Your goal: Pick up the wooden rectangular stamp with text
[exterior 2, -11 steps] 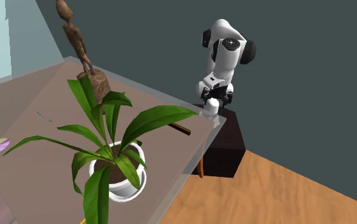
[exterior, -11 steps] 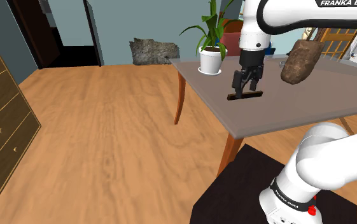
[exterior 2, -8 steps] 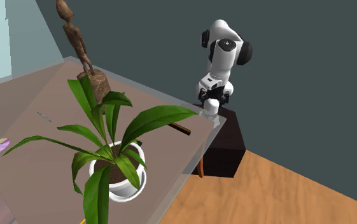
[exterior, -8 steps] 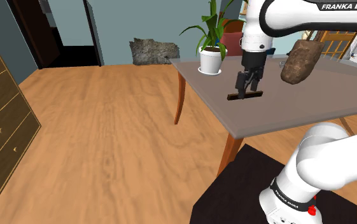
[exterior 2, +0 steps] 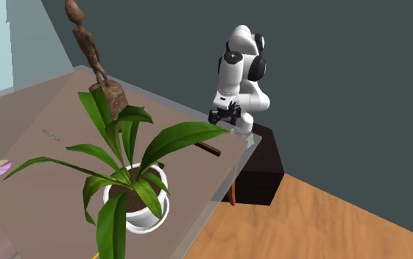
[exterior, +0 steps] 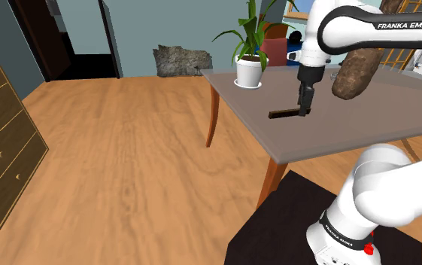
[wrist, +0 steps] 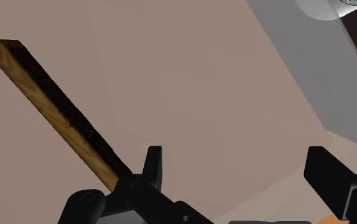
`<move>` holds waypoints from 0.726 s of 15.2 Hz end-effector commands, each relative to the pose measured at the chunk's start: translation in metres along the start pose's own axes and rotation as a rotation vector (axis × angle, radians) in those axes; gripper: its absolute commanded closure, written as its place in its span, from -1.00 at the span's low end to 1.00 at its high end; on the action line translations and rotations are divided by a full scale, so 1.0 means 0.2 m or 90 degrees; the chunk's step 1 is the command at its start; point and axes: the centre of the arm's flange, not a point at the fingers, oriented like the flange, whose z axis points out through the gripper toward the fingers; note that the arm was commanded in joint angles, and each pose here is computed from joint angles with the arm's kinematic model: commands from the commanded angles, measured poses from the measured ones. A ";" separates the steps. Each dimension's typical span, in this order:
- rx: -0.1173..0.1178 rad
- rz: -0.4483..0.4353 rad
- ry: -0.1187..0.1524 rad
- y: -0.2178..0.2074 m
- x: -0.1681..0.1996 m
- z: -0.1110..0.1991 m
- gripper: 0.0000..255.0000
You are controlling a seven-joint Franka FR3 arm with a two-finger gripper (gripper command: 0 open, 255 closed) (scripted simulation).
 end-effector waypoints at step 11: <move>-0.011 -0.402 0.034 0.58 0.06 0.25 -1.00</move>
